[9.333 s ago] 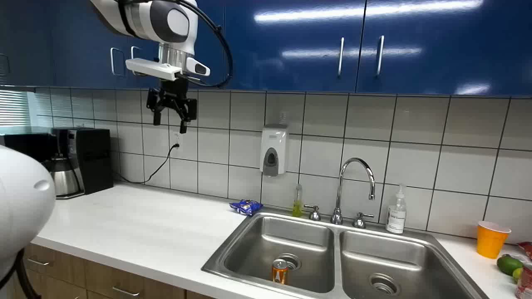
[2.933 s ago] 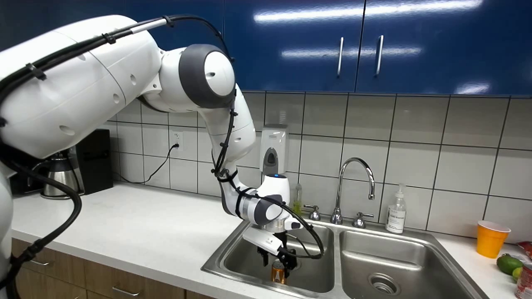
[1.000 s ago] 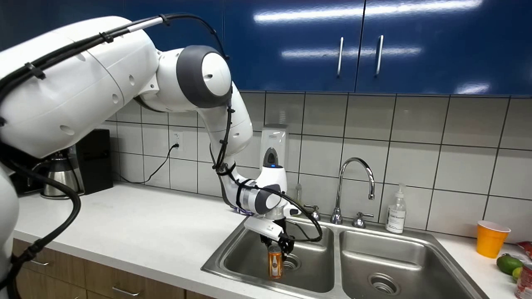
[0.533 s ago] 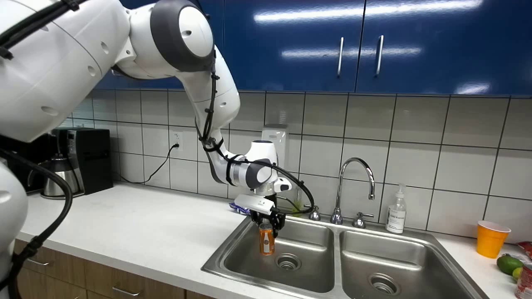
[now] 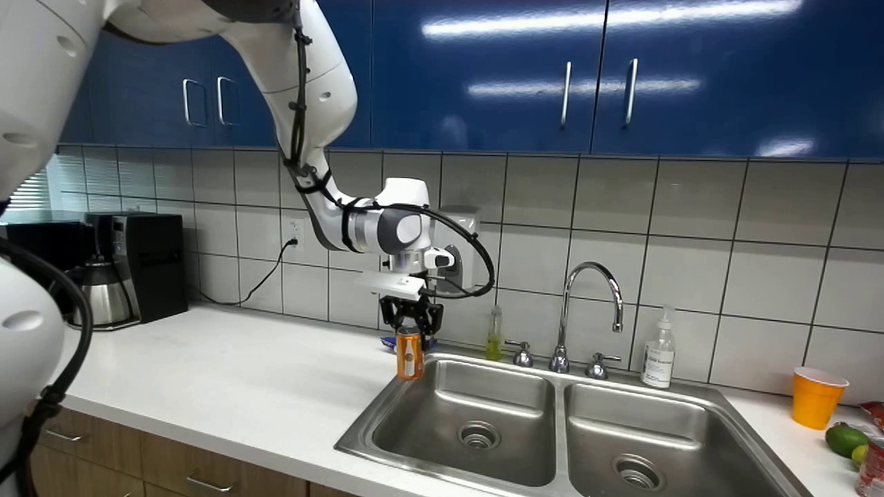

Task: Remove the can from the sink

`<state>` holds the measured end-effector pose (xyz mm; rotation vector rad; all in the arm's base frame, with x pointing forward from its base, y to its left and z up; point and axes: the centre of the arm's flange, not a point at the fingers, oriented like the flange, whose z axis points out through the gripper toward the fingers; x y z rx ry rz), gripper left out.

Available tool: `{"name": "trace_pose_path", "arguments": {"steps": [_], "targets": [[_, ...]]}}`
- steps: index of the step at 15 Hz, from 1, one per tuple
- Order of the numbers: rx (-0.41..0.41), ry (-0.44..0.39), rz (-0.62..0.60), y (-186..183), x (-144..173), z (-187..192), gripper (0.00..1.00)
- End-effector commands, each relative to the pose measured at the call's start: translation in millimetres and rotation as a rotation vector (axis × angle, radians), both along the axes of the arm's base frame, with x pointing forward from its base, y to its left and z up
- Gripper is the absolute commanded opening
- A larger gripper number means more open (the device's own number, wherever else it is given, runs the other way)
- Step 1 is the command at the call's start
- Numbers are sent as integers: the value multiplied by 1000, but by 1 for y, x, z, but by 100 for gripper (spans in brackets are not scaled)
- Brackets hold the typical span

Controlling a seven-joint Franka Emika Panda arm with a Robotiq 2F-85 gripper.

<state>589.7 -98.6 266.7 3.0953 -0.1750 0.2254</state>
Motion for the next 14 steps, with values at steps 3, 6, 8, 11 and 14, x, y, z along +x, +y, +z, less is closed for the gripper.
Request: {"name": "trace_pose_path", "arguments": {"steps": [3, 6, 8, 11, 14], "targets": [[10, 20, 131, 67, -18, 32, 38], [11, 30, 212, 107, -19, 24, 38], [15, 38, 258, 130, -20, 17, 38], [25, 48, 309, 157, -24, 3, 38], [27, 60, 332, 171, -25, -10, 38]]}}
